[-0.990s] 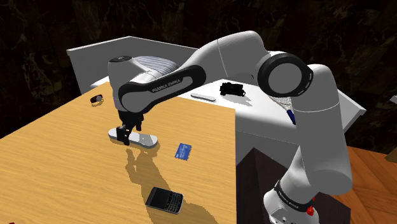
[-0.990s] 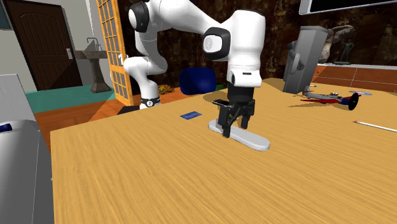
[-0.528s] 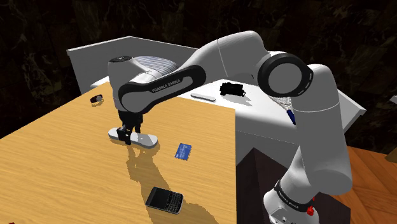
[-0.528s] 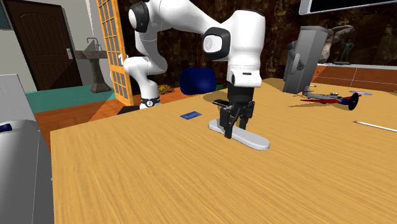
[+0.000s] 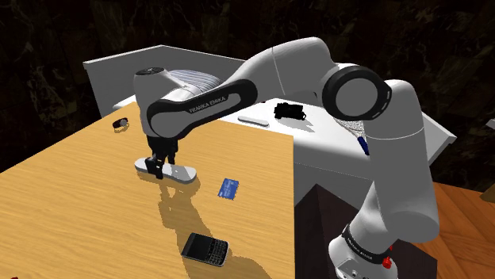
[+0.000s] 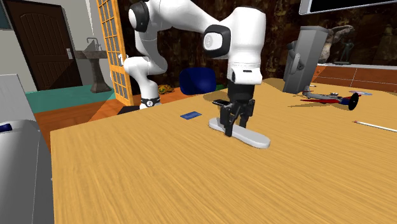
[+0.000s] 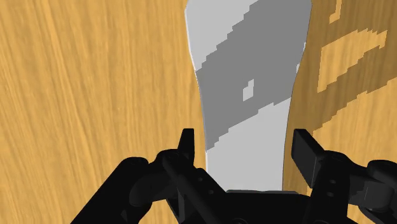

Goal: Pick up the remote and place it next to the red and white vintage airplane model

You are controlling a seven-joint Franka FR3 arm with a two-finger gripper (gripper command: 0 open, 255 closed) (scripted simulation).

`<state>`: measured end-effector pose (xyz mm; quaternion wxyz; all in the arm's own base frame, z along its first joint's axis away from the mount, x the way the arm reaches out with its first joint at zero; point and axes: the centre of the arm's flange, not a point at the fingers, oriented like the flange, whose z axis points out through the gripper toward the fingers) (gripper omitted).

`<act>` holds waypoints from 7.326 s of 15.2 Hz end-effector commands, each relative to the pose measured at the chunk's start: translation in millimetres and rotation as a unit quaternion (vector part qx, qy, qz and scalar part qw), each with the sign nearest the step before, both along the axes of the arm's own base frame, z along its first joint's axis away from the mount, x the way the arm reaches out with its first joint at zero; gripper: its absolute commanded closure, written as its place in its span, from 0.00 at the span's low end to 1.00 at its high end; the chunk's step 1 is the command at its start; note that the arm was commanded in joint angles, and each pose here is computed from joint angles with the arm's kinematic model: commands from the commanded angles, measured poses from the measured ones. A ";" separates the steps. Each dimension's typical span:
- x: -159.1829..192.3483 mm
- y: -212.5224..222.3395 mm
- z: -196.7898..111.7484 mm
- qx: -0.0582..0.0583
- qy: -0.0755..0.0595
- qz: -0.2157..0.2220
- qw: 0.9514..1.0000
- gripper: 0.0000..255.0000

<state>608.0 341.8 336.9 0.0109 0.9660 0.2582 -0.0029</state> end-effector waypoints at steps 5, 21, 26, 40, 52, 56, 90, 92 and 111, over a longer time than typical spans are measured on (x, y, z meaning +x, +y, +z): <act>0.0 -0.3 30.5 0.000 0.000 0.000 1.000 1.00; 0.0 -0.3 115.0 0.000 0.000 0.000 1.000 1.00; 0.0 -0.3 141.4 0.000 0.000 0.000 1.000 1.00; -134.9 105.8 146.3 0.000 0.000 0.000 1.000 1.00; -259.3 203.8 146.9 0.000 0.000 0.000 1.000 1.00; -300.8 236.4 147.1 0.000 0.000 0.000 1.000 1.00; -448.6 352.8 47.6 0.000 0.000 0.000 1.000 1.00; -448.6 352.8 37.0 0.000 0.000 0.000 1.000 1.00; -448.6 352.8 6.6 0.000 0.000 0.000 1.000 0.00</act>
